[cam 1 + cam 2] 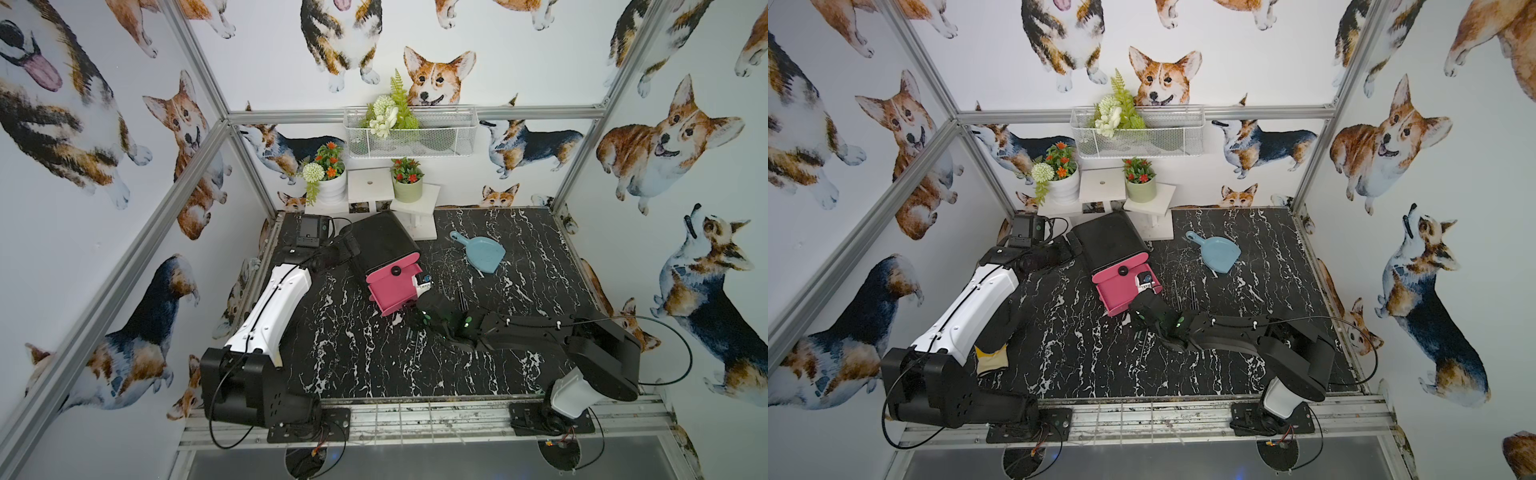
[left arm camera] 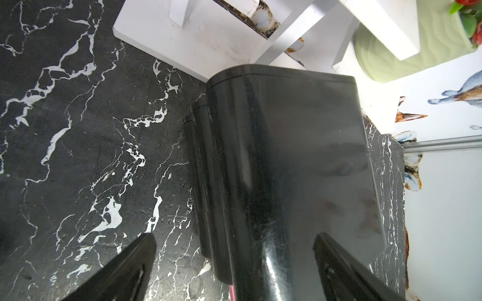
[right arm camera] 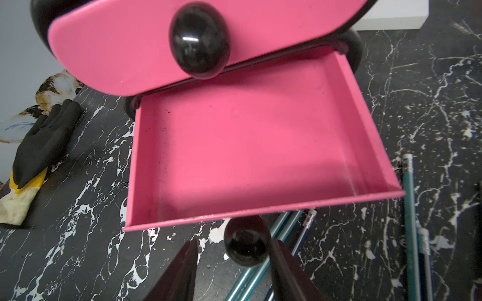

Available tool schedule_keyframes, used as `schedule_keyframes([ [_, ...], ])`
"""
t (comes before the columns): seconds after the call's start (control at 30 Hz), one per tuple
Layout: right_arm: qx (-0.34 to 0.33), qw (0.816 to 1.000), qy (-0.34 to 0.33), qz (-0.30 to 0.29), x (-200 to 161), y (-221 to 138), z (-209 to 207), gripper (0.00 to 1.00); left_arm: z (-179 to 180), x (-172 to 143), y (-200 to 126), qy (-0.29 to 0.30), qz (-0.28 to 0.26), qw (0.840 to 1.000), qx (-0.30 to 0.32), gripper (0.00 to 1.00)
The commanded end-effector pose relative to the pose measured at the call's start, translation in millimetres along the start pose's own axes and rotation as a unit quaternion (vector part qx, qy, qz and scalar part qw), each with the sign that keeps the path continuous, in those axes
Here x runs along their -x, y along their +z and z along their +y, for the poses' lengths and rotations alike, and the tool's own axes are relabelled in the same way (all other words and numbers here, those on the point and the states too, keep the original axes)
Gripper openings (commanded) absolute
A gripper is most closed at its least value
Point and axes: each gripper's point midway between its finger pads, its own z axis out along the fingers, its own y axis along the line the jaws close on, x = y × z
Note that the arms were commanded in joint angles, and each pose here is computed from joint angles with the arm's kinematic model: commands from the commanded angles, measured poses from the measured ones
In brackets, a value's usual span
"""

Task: Please place the pencils in the drawer according to their color
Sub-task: Open the drawer in the storage box, then pick up the pencil from the center of the board.

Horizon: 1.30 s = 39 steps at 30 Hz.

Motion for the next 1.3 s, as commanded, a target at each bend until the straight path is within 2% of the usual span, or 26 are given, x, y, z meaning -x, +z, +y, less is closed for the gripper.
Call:
schedule_keyframes([
  [0.0,0.001,1.000,0.012,0.000,4,-8,1,0.54,-2,5,-4,0.003,-0.010,1.000,-0.001,1.00],
  [0.23,-0.011,0.999,0.030,-0.004,16,-38,-9,0.55,0,5,-6,0.005,-0.012,1.000,0.003,1.00],
  [0.37,-0.042,0.998,0.038,0.003,25,-65,-25,0.52,1,5,-6,0.006,-0.012,1.000,0.005,1.00],
  [0.57,-0.088,0.985,0.119,0.087,10,-93,-85,0.45,3,3,-5,0.003,-0.011,1.000,0.008,1.00],
  [0.67,-0.128,0.977,0.125,0.117,-4,-113,-109,0.45,5,1,-4,0.000,-0.011,1.000,0.009,1.00],
  [0.8,-0.166,0.956,0.163,0.178,-38,-132,-140,0.44,5,1,-2,-0.003,-0.010,1.000,0.010,1.00],
  [0.83,-0.167,0.954,0.173,0.178,-41,-139,-145,0.44,5,0,-1,-0.003,-0.009,1.000,0.010,1.00],
  [0.97,-0.179,0.941,0.191,0.215,-66,-143,-160,0.40,4,1,1,-0.004,-0.007,1.000,0.006,1.00],
  [1.27,-0.180,0.924,0.170,0.291,-95,-114,-159,0.32,3,1,3,-0.007,-0.006,1.000,0.005,1.00],
])
